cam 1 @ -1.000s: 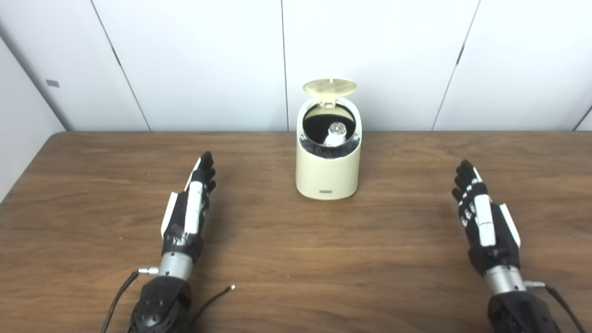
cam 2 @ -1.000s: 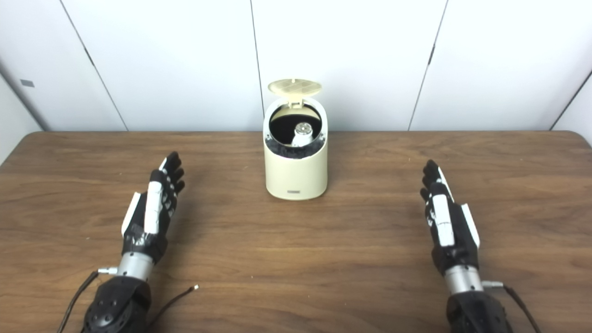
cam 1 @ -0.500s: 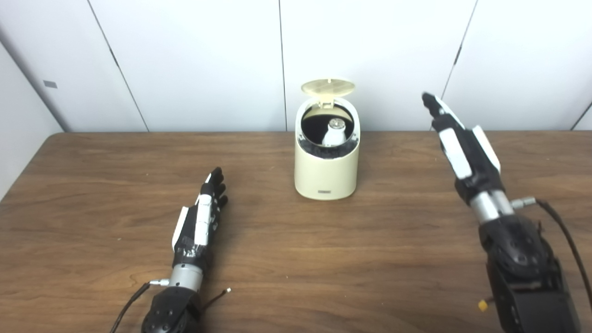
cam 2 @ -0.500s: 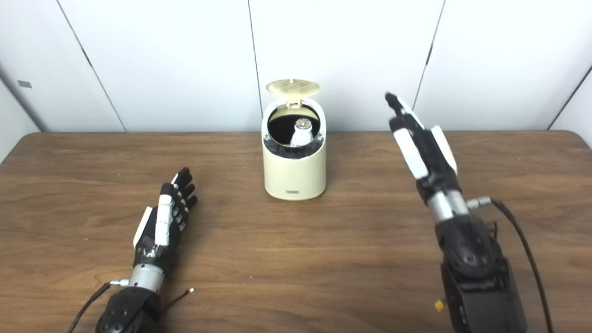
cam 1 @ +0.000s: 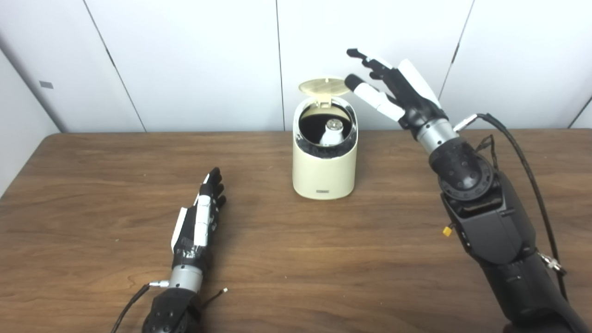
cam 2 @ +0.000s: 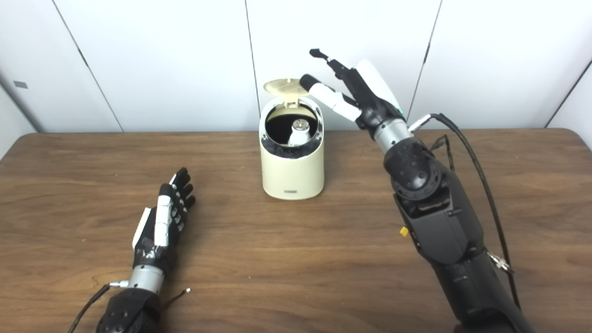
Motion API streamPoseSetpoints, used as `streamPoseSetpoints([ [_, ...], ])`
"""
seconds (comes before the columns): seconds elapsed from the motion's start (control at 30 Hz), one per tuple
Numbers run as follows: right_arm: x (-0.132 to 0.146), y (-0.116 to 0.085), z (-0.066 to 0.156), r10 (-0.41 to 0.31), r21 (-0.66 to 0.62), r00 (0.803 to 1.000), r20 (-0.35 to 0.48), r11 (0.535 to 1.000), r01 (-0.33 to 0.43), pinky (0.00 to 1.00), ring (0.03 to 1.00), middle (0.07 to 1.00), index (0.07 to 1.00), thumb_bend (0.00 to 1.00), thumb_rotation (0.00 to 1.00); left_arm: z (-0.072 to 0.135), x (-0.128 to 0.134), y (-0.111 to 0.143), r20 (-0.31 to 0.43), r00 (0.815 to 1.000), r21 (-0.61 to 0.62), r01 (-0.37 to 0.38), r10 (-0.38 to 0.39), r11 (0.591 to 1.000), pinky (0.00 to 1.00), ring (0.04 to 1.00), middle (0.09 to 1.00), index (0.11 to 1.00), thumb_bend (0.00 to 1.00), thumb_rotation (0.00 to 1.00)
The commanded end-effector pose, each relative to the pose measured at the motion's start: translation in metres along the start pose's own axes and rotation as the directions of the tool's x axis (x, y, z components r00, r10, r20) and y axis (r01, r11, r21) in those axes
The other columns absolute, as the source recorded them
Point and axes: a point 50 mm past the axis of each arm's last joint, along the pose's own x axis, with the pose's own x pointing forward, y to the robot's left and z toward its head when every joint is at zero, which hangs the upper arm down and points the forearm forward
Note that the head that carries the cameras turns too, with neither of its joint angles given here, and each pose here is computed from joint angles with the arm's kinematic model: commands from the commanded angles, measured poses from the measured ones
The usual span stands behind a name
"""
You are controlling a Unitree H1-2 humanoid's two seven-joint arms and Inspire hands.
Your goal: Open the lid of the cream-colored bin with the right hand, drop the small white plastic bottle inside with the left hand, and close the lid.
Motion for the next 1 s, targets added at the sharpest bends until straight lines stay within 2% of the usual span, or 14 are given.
streamPoseSetpoints([
  [0.0, 0.023, -0.015, 0.032, -0.043, -0.041, 0.995, 0.087, 0.998, 0.047, 0.94, 0.989, 0.983, 0.906, 0.58, 1.00, 0.000, 0.001, -0.001, 0.006, 1.000, -0.009, -0.004, 0.004, 1.000, 1.00, 1.000, 1.000, 1.000, 0.68, 1.00],
  [0.2, 0.034, -0.007, 0.042, -0.022, -0.081, 0.996, 0.092, 0.996, 0.030, 0.95, 1.000, 1.000, 0.907, 0.59, 1.00, -0.001, 0.002, -0.002, 0.012, 1.000, -0.017, -0.015, 0.015, 1.000, 1.00, 1.000, 1.000, 1.000, 0.68, 1.00],
  [0.47, 0.028, -0.005, 0.039, -0.020, -0.100, 0.996, 0.082, 0.995, 0.028, 0.96, 1.000, 1.000, 0.812, 0.61, 1.00, -0.003, 0.003, -0.003, 0.020, 1.000, -0.040, -0.008, 0.009, 0.999, 0.99, 1.000, 1.000, 1.000, 0.68, 1.00],
  [0.7, 0.023, -0.004, 0.034, -0.013, -0.098, 0.997, 0.077, 0.995, 0.021, 1.00, 1.000, 1.000, 0.676, 0.59, 1.00, -0.002, 0.003, -0.004, 0.019, 1.000, -0.037, -0.017, 0.018, 0.999, 1.00, 1.000, 1.000, 1.000, 0.69, 1.00],
  [0.97, 0.016, -0.005, 0.027, -0.012, -0.086, 0.998, 0.061, 0.996, 0.017, 1.00, 1.000, 1.000, 0.680, 0.62, 1.00, -0.001, 0.004, -0.006, 0.034, 0.999, -0.043, -0.023, 0.024, 0.999, 0.99, 1.000, 1.000, 1.000, 0.68, 1.00],
])
